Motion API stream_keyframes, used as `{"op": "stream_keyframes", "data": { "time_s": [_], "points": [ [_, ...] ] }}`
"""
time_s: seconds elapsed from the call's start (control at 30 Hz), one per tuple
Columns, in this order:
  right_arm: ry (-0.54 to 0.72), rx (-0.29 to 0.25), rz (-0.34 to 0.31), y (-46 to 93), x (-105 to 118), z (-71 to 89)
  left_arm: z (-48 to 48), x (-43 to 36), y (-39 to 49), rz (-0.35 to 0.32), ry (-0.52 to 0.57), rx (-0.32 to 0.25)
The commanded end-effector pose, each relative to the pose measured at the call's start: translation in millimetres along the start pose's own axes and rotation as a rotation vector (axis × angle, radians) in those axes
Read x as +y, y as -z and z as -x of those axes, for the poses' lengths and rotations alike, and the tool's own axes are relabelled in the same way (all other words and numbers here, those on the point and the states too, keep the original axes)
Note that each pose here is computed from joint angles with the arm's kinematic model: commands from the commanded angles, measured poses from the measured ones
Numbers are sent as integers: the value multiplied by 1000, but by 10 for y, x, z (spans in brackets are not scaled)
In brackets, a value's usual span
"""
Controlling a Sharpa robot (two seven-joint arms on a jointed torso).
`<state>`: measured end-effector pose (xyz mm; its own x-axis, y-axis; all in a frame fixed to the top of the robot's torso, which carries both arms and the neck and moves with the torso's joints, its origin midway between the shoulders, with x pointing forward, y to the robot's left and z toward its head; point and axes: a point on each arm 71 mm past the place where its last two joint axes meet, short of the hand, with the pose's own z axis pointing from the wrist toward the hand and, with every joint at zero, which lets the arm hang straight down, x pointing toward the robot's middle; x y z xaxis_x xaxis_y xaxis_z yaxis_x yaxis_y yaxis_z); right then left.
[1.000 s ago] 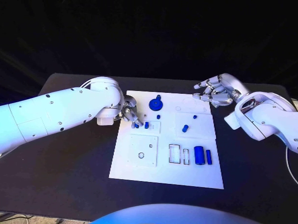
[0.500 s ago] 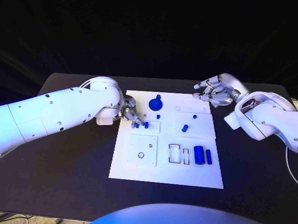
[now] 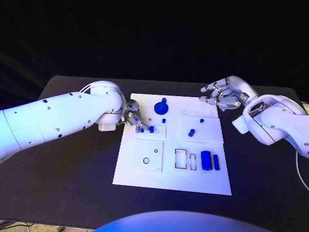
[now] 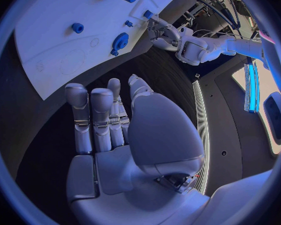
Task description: Assemble the parts on the task board
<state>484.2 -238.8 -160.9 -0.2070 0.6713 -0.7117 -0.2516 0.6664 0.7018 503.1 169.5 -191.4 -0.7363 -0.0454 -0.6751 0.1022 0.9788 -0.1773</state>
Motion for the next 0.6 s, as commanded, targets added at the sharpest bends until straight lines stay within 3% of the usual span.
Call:
{"op": "stream_keyframes", "data": {
  "time_s": [0.03, 0.33, 0.6],
  "points": [
    [3, 15, 8, -1, 6, -18, -24, 34, 11, 4, 28, -18],
    [4, 16, 6, -2, -2, -20, 57, 49, 101, -46, 178, -60],
    [5, 16, 3, 2, -15, -20, 142, 68, 161, -101, 269, -140]
  ]
}}
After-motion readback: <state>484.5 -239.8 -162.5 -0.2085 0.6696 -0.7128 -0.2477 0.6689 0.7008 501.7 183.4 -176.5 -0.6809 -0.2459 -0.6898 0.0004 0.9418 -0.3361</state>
